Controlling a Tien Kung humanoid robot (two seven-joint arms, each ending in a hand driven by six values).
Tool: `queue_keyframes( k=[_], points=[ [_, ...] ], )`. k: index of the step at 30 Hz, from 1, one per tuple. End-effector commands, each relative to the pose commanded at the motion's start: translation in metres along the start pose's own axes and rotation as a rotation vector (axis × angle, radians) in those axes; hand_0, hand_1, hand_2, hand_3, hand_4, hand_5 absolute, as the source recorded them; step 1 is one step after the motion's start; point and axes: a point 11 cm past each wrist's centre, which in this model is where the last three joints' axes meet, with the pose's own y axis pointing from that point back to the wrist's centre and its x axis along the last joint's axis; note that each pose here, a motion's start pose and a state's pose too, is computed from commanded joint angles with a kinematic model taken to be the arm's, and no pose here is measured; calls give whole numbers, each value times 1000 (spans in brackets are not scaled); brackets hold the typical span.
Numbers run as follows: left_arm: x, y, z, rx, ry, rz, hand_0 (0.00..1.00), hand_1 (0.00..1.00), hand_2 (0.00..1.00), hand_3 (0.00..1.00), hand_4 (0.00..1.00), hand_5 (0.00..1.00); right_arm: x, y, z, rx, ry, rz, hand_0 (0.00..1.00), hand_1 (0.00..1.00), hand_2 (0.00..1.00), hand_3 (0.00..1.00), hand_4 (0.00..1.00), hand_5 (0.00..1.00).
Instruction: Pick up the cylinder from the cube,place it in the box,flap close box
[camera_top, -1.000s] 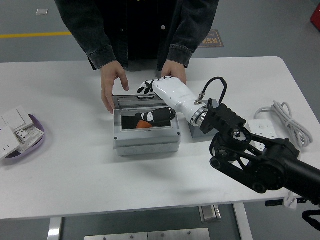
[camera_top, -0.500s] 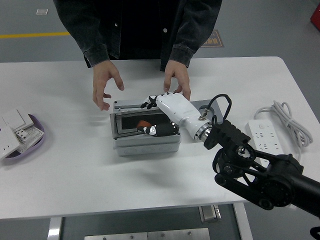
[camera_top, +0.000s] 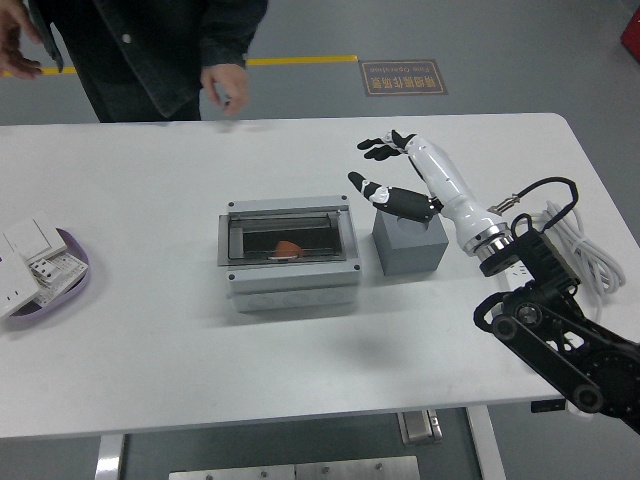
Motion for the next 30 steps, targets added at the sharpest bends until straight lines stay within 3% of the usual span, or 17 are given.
queue_keyframes(
  k=[11,12,16,30],
  points=[
    [6,0,2,-4,-1,9,575,602,592,618,632,167,39,24,53,-102,-393,207,646,624,635,660,739,462],
    [7,0,2,-4,-1,11,575,602,591,619,632,166,40,25,57,-111,-420,223,718,638,637,660,752,465],
    [12,0,3,-5,3,19,575,602,591,619,632,166,40,31,69,-148,-519,276,718,638,637,660,752,465],
    [20,0,-5,10,41,34,575,602,591,618,632,166,39,44,86,-204,-602,341,708,633,628,652,722,420]
  ],
)
